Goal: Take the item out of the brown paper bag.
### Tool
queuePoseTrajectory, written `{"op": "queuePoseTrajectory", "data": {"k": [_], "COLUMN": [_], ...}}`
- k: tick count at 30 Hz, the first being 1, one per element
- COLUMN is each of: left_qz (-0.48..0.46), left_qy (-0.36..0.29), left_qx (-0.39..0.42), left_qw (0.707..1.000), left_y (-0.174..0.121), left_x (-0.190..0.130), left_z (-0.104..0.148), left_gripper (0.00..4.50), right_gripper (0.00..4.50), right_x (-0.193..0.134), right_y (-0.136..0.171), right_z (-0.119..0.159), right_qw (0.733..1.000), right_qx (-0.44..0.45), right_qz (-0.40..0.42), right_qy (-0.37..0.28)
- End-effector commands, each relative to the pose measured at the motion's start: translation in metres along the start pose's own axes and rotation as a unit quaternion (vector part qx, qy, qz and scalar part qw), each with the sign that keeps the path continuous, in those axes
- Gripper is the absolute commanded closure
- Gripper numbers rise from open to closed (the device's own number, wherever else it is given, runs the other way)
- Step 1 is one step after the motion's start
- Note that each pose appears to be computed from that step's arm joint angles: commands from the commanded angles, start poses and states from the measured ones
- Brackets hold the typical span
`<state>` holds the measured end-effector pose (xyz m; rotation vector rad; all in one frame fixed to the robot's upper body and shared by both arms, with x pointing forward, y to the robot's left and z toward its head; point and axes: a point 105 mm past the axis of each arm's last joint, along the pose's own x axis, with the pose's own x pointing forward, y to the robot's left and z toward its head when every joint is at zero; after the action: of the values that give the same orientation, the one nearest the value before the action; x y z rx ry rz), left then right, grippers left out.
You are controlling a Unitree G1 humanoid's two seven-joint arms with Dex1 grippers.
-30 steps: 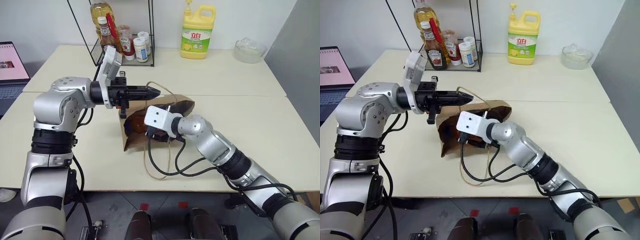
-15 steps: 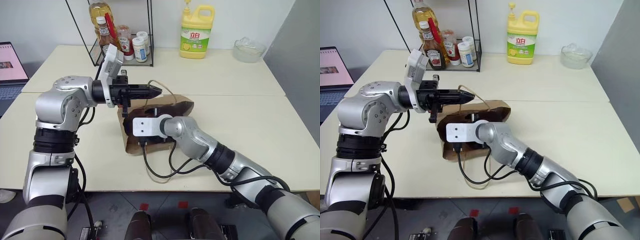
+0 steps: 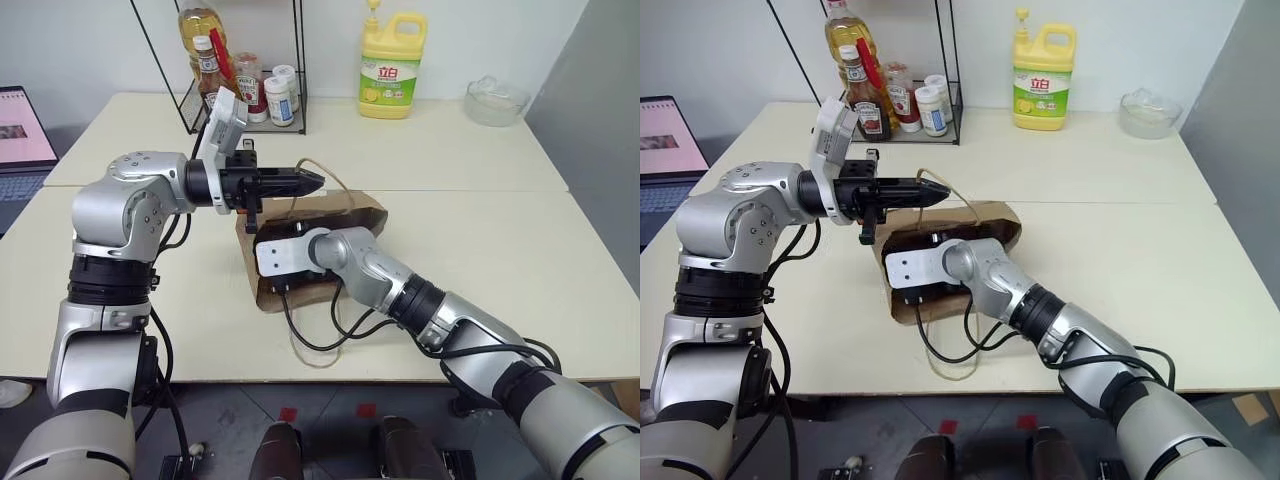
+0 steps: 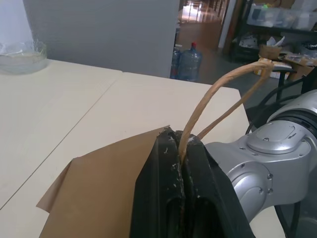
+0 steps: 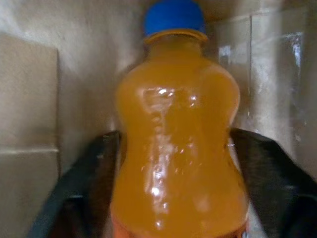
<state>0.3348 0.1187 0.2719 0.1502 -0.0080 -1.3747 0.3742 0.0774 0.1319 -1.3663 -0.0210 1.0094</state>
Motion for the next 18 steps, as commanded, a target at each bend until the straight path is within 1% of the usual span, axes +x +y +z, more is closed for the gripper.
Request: {"op": "queuePoseTrajectory", "data": {"k": [1, 3, 5, 11, 17, 18], "left_qz": [0.005, 0.011, 0.014, 0.025, 0.035, 0.036], "left_qy": [-0.010, -0.008, -0.007, -0.007, -0.009, -0.009], "left_qx": [0.025, 0.025, 0.025, 0.026, 0.028, 0.028], "left_qw": [1.000, 1.000, 1.000, 0.999, 0.999, 0.999], "left_y": [0.000, 0.003, 0.004, 0.010, 0.016, 0.016], "left_x": [-0.004, -0.005, -0.006, -0.008, -0.007, -0.006], "left_z": [0.012, 0.010, 0.009, 0.009, 0.008, 0.008], "left_gripper": [4.50, 4.50, 4.50, 4.50, 4.50, 4.50], "right_gripper": [1.84, 1.84, 1.84, 1.92, 2.05, 2.06], "right_x": [-0.006, -0.014, -0.019, -0.044, -0.066, -0.070], "right_y": [0.009, 0.005, 0.003, 0.000, 0.001, 0.001], "right_z": [-0.019, -0.007, -0.001, 0.008, 0.021, 0.026], "right_qw": [1.000, 0.999, 0.999, 0.996, 0.990, 0.986], "right_qx": [0.022, 0.027, 0.033, 0.050, 0.072, 0.085], "right_qz": [0.006, -0.004, -0.008, -0.011, 0.002, 0.008], "right_qy": [0.007, -0.019, -0.031, -0.067, -0.121, -0.140]}}
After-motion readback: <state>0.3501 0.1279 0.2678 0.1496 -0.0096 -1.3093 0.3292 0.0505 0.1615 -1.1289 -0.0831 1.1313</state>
